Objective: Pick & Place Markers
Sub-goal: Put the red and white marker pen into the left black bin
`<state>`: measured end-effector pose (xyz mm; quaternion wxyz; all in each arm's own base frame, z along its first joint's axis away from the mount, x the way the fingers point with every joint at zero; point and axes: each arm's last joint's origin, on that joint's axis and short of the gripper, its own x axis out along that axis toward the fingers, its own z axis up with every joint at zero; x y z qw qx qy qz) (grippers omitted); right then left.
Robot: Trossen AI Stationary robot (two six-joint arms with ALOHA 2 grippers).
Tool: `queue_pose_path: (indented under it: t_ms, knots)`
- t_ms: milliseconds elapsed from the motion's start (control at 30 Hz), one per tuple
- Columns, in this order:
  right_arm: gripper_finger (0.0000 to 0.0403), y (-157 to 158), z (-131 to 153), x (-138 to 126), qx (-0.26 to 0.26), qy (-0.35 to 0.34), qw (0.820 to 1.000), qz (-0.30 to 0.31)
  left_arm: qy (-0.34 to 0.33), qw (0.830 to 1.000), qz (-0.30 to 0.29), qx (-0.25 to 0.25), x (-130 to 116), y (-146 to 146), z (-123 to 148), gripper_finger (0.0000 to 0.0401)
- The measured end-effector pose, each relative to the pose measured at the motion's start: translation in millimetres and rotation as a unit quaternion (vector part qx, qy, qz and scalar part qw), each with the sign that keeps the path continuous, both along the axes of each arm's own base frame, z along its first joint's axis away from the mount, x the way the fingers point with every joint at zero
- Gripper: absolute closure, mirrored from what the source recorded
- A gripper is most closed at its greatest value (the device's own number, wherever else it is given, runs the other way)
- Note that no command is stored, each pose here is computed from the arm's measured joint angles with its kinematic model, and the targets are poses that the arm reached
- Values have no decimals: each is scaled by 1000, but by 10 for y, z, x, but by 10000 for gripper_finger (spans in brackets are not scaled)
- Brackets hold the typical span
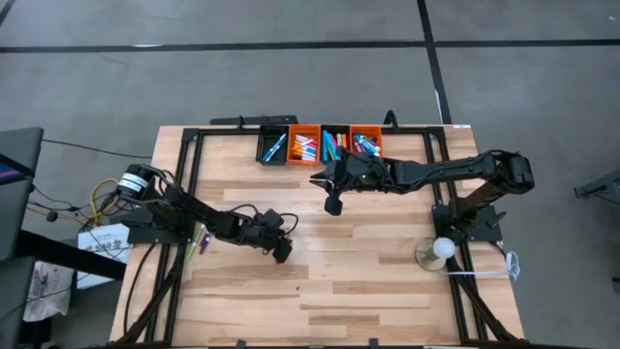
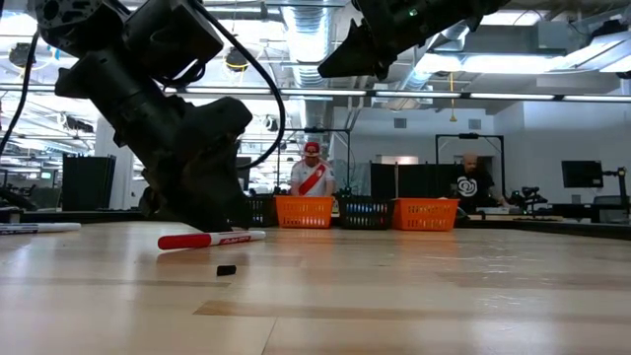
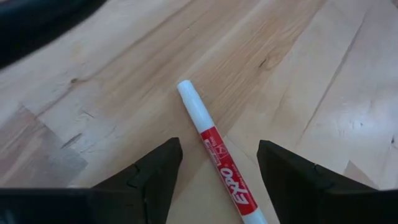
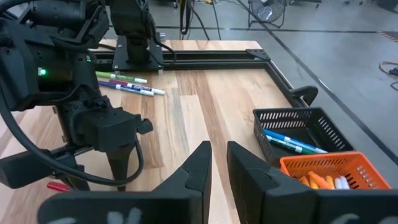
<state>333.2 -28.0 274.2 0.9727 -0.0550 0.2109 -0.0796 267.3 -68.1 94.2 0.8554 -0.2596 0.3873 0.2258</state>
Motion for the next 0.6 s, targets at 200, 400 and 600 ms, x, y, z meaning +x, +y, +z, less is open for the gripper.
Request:
queue_pose_path:
  t_ms: [200, 400, 600]
  knots:
    - [360, 0, 0, 0, 0, 0, 1000, 0, 18, 999, -13, 25, -15, 40, -13, 213]
    - [360, 0, 0, 0, 0, 0, 1000, 1, 45, 998, -20, 49, -45, 90, -27, 247]
    - [360, 1, 1, 0, 0, 0, 1000, 1, 48, 997, -14, 51, -76, 124, 29, 280]
